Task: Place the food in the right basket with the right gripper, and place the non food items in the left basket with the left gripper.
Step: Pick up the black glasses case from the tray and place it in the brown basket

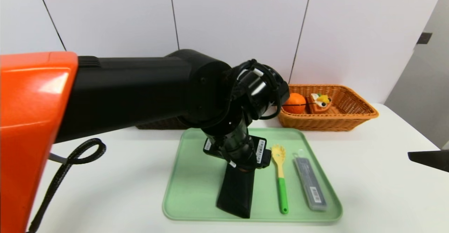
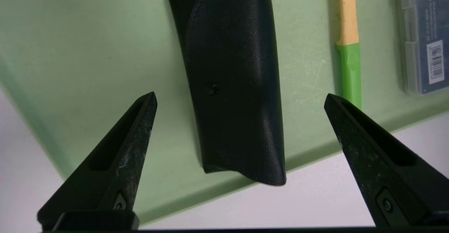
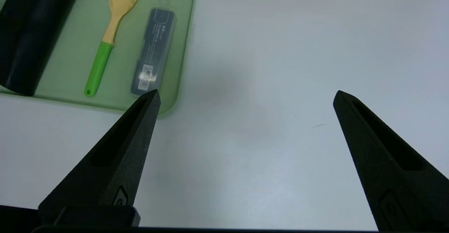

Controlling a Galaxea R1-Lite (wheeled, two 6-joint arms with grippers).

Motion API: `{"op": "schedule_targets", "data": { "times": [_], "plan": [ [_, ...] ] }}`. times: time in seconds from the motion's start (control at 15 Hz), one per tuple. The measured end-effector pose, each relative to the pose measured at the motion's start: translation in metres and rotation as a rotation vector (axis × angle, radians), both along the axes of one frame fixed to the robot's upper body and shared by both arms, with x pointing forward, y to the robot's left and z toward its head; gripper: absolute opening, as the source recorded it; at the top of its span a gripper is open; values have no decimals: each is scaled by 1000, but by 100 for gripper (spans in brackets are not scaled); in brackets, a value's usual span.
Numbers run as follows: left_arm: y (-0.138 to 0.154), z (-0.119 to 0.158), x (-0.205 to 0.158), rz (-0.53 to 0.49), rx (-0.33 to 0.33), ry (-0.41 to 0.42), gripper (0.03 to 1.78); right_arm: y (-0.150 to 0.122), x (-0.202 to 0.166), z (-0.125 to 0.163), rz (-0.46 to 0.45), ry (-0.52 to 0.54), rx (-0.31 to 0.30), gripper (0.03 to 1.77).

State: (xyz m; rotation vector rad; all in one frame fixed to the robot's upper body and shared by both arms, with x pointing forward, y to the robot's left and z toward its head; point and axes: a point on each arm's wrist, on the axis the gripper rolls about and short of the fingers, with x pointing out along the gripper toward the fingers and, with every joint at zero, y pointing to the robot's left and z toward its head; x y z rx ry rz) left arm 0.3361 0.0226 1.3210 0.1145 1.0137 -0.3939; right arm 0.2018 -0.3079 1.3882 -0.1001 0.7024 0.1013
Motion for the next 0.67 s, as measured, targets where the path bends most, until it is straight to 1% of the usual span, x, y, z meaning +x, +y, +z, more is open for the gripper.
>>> {"op": "schedule_targets", "data": {
  "times": [0.27, 0.67],
  "plan": [
    [-11, -19, 5, -12, 34, 18, 169, -1, -4, -8, 0, 20, -3, 170],
    [-16, -32, 8, -15, 65, 35, 169, -3, -10, -12, 5, 24, 0, 170]
  ]
}}
